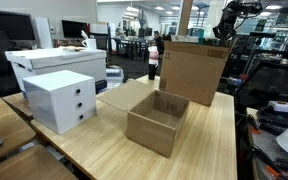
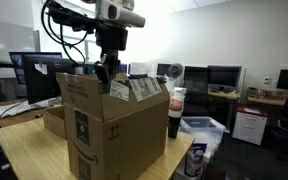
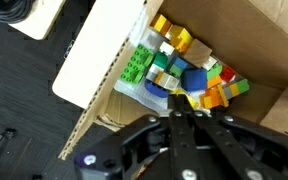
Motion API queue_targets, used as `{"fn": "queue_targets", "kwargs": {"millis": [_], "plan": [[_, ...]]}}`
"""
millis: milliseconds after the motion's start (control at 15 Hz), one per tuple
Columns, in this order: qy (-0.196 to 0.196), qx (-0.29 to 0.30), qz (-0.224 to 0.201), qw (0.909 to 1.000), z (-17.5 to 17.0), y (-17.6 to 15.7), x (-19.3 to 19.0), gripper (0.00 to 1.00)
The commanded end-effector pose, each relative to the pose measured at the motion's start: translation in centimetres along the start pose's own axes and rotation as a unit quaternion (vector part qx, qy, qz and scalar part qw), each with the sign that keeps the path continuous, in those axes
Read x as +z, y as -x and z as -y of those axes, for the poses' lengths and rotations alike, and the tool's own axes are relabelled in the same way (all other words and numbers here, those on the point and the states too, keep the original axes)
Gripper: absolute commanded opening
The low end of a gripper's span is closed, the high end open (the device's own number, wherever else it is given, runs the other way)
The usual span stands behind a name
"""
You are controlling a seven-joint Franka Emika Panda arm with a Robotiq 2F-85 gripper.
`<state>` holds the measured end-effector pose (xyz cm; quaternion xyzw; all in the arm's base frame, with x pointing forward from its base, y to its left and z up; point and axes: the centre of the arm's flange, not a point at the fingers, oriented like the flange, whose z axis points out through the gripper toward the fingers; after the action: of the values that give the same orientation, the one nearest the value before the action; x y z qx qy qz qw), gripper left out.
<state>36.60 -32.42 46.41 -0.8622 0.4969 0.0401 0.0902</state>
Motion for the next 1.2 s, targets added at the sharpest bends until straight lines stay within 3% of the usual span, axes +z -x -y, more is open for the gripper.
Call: {"fn": "queue_targets", "kwargs": {"millis": [0, 467, 1133], "plan": [[-0.003, -0.026, 0.012, 0.9996, 0.8, 0.1, -0.3, 0.03], [0.009, -0.036, -0.017, 0.9992, 1.6, 0.8, -1.7, 0.03], [0.091, -0.061, -0.110, 0.9879, 1.9, 1.3, -3.4, 0.03]]}}
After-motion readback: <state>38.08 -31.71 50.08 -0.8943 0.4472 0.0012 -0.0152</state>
